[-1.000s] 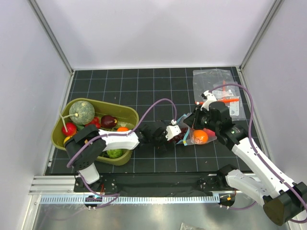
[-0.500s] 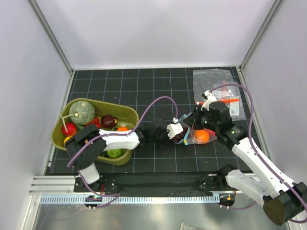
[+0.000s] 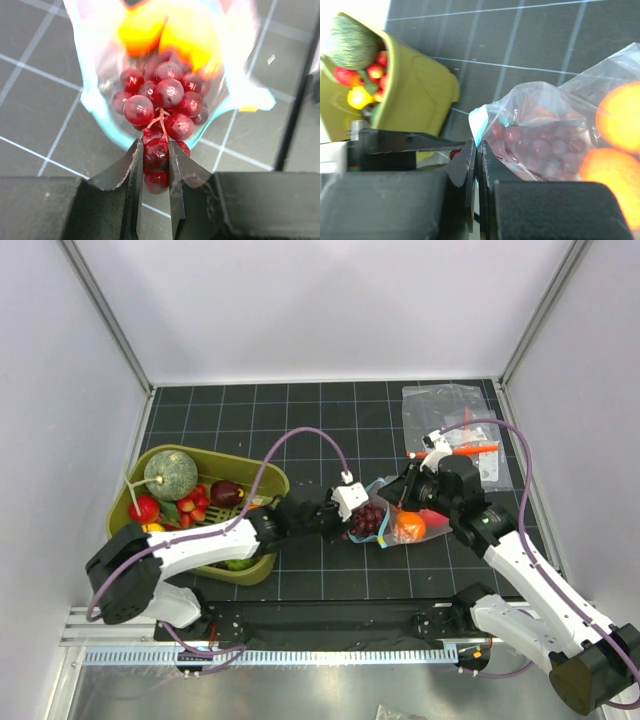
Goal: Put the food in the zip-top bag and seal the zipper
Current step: Place the fake fruit in the zipper food storage bag.
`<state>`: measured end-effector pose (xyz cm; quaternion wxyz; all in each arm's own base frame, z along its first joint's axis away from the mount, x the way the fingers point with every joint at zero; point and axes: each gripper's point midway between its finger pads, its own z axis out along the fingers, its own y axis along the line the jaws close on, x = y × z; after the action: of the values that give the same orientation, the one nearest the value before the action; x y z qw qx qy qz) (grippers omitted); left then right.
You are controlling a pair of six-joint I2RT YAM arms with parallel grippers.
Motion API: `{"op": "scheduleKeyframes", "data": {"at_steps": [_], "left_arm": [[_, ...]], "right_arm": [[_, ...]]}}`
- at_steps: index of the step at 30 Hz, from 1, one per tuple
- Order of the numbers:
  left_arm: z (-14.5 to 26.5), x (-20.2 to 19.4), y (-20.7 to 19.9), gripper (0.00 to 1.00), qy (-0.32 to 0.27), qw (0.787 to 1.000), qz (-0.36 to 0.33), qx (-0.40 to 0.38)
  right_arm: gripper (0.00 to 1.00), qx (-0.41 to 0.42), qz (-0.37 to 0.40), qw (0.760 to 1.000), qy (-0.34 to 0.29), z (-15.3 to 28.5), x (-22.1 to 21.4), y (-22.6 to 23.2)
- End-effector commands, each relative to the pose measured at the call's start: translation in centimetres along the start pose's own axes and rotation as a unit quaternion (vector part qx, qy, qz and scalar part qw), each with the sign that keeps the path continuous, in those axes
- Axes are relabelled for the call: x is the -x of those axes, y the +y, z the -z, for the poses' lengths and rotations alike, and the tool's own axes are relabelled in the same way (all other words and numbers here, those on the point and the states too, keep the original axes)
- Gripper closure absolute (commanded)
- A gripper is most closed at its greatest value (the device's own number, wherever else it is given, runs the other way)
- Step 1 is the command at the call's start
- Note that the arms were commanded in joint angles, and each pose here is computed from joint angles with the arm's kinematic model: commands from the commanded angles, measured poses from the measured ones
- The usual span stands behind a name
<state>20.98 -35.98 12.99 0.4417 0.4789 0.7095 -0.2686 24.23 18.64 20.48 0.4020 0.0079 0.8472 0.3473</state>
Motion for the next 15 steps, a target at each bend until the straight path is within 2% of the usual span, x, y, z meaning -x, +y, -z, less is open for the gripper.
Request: {"op": "scheduleKeyframes", "data": {"at_steps": [1, 9, 15], "left_arm": [[2.4, 4.8, -1.0, 0.87, -0.078, 0.997, 0.020, -0.021], [5.5, 8.7, -1.3, 0.85, -0.122, 0.991, 0.040, -0.026], [7.2, 11.3, -1.2, 0.83, -0.144, 0.988, 0.042, -0.023]], "right_arm": [[0.99, 0.073, -0.028, 0.997, -0.019, 0.1, 1.2, 3.1], [0.99, 0.203, -0.109, 0.973, -0.003, 1.3, 1.7, 8.2], [0.99, 0.313, -0.180, 0.933, -0.004, 4.1, 3.3, 12.4]]}}
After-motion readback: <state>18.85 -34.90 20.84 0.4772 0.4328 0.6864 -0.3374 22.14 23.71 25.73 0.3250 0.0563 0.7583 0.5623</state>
